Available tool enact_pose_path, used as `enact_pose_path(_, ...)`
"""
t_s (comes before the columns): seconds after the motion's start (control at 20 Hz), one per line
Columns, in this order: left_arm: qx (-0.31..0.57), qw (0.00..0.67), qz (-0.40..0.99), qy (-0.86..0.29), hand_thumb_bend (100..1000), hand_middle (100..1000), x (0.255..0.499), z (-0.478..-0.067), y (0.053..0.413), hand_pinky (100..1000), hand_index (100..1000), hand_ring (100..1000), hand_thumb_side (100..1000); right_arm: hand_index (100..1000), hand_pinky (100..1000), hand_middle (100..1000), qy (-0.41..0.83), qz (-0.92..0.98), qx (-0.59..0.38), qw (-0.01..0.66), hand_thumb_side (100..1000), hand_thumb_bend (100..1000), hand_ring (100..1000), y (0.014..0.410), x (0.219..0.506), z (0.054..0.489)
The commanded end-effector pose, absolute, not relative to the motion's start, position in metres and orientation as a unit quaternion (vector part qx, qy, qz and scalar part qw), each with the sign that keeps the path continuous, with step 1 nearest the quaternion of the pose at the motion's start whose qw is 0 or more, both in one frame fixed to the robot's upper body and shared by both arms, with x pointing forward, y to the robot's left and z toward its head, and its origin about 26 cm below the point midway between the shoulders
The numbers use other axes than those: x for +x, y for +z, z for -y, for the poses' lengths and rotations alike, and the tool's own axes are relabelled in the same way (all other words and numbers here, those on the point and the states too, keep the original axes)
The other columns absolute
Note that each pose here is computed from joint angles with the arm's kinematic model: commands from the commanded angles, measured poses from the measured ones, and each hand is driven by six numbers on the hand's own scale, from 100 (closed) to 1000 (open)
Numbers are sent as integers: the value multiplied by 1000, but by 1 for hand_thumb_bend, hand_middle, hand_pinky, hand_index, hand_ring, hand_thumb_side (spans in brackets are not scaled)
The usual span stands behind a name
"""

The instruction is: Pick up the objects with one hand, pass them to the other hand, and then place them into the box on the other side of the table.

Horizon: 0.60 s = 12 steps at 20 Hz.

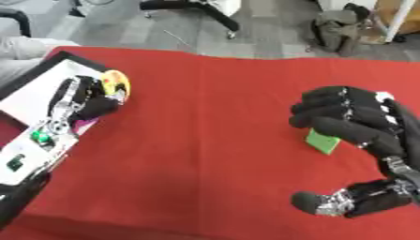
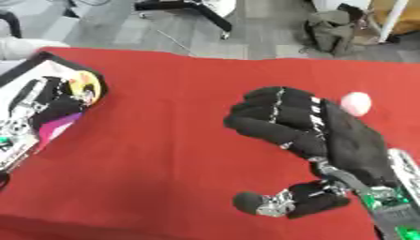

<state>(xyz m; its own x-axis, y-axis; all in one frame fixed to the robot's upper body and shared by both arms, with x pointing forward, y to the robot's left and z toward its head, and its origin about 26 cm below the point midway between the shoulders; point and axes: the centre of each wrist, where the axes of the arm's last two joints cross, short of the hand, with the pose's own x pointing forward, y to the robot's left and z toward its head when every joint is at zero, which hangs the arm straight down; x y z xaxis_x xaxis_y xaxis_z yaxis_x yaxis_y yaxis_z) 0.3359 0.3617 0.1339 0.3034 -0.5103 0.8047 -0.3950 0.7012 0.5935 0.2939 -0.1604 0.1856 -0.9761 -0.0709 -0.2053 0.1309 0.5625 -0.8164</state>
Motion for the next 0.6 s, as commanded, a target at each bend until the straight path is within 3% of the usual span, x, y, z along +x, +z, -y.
enact_pose_path(0.05, 540, 674, 502, 48, 263, 353, 351, -415, 154, 782, 419, 554, 221, 989, 782, 771, -477, -871, 18, 113, 324, 382, 768, 188, 294, 164)
enact_pose_path(0.1, 561, 669, 485, 58, 418, 451, 355, -426, 154, 791, 532, 611, 341, 989, 783, 770, -479, -871, 17, 112, 328, 376, 768, 187, 294, 164)
enact_pose_path(0.15, 585, 662, 465, 56, 492, 497, 358, -436, 153, 800, 598, 642, 388, 989, 784, 770, -480, -870, 16, 111, 330, 372, 768, 186, 294, 164)
enact_pose_path(0.2, 610, 656, 442, 45, 710, 630, 360, -445, 151, 837, 768, 739, 503, 988, 785, 769, -481, -870, 15, 110, 332, 367, 767, 185, 295, 164)
enact_pose_path(0.3, 654, 645, 394, 19, 841, 735, 364, -460, 151, 871, 853, 802, 575, 988, 787, 768, -483, -869, 13, 106, 340, 356, 767, 184, 295, 164)
enact_pose_path(0.45, 702, 618, 353, 11, 953, 767, 368, -474, 161, 899, 867, 835, 674, 988, 787, 768, -487, -868, 13, 102, 345, 346, 766, 181, 297, 165)
enact_pose_path(0.6, 720, 594, 359, 16, 927, 751, 369, -474, 175, 902, 838, 829, 658, 987, 787, 768, -489, -867, 18, 96, 345, 343, 766, 180, 299, 168)
